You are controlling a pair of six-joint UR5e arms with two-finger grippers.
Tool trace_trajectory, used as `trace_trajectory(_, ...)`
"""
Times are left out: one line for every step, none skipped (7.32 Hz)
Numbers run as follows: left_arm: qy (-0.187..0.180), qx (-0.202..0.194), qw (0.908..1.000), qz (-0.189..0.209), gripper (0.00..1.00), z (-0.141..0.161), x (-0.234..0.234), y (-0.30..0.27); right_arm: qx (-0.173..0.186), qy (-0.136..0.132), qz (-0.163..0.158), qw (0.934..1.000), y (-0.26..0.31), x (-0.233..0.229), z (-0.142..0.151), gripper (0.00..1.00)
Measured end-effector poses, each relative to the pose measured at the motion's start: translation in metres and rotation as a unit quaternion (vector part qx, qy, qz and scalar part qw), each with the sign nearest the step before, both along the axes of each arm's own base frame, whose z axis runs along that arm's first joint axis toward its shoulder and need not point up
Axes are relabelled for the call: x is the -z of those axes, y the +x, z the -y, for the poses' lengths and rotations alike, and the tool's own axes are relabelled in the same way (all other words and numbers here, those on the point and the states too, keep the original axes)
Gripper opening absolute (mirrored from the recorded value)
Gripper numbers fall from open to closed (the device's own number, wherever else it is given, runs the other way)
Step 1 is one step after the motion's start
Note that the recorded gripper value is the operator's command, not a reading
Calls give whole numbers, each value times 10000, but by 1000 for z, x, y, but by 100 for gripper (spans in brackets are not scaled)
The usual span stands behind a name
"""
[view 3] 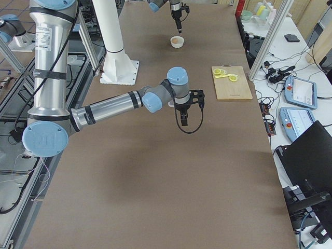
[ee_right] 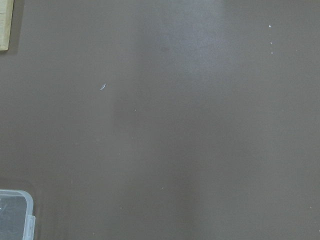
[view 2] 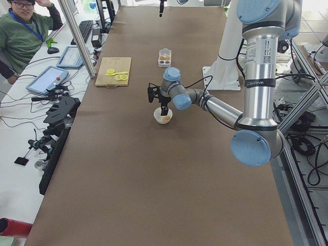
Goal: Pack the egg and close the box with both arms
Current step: 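Move the left gripper over the white bowl and lower toward the egg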
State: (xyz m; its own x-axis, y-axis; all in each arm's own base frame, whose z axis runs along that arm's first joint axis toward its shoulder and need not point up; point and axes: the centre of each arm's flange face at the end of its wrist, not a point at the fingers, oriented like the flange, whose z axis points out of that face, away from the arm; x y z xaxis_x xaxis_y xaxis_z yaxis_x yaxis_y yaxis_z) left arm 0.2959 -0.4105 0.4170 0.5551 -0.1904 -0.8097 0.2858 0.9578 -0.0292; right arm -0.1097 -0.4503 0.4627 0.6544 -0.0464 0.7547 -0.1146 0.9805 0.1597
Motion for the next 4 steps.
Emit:
trace_trajectory(-27, 37, 10000, -18, 97, 5, 2, 7, 4, -2, -1, 10000, 0, 0, 0, 100)
trace_trajectory(-33, 60, 10000, 12, 97, 8, 0, 15, 7, -4, -2, 10000, -1, -1, -1, 100)
trace_trajectory(-26, 79, 9999, 69, 97, 8, -2, 24, 6, -9, -4, 10000, -1, -1, -1, 100)
trace_trajectory(-41, 97, 9999, 113, 97, 7, -5, 33, 6, -16, -8, 10000, -1, -2, -1, 100)
